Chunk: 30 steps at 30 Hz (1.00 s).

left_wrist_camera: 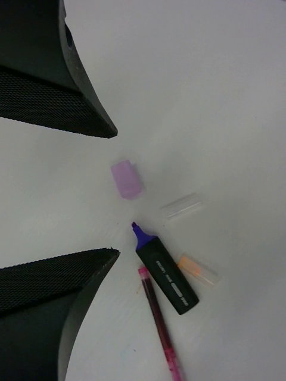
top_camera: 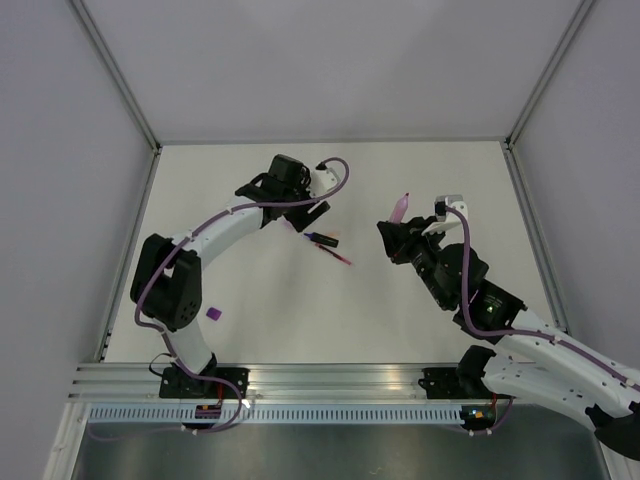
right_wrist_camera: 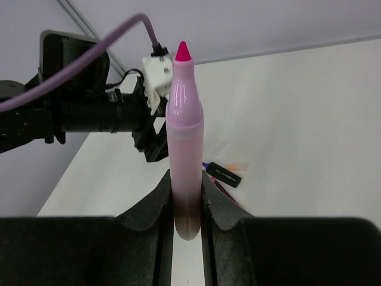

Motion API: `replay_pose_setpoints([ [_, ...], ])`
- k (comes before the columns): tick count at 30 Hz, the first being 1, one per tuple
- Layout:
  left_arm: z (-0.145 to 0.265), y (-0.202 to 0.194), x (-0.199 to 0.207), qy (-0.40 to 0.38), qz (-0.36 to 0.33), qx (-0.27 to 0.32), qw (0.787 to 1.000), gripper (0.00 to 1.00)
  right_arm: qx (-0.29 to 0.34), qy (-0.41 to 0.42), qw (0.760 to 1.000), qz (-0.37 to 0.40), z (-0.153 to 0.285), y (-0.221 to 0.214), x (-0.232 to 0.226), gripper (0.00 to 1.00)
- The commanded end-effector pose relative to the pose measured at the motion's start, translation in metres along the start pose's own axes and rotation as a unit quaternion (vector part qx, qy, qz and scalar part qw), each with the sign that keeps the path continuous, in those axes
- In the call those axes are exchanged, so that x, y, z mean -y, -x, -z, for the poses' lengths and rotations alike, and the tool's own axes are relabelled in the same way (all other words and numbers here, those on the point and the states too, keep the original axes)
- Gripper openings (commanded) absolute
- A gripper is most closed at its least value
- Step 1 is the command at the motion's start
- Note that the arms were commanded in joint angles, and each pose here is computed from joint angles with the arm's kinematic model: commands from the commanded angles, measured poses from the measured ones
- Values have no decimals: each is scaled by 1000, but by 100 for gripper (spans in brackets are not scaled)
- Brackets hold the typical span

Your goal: Insert the pens into the pen caps

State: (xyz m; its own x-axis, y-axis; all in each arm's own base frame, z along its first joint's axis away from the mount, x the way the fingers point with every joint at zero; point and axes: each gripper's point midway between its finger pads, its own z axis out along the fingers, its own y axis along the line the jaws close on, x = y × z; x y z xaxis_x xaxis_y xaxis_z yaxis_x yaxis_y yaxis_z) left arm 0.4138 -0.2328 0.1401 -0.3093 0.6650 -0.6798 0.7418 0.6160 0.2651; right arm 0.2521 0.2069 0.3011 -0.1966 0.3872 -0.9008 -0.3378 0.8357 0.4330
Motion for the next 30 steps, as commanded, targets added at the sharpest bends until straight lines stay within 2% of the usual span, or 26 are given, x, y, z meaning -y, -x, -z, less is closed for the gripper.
replay_pose_setpoints([
  [1, -1, -1, -10, -34, -164, 21, 986, 80, 17, -9, 1000, 5, 4, 10, 5, 0],
  [2, -7, -11, -5, -63, -200, 9, 978, 80, 19, -6, 1000, 4, 4, 12, 4, 0],
  [5, -3, -36, 7, -136, -253, -32, 957, 80, 18, -3, 1000, 4, 5, 13, 2, 0],
  [9, -4, -54, 12, -211, -252, -53, 943, 80, 17, -4, 1000, 6, 4, 12, 3, 0],
  [13, -12, -62, 3, -217, -291, -69, 929, 79, 13, -7, 1000, 9, 2, 9, 3, 0],
  [25, -48, -63, -19, -207, -310, -48, 927, 76, 10, -13, 1000, 12, 0, 5, 5, 0],
  [30, -59, -69, -25, -204, -318, -56, 924, 76, 3, -4, 1000, 10, -2, 2, 1, 0],
])
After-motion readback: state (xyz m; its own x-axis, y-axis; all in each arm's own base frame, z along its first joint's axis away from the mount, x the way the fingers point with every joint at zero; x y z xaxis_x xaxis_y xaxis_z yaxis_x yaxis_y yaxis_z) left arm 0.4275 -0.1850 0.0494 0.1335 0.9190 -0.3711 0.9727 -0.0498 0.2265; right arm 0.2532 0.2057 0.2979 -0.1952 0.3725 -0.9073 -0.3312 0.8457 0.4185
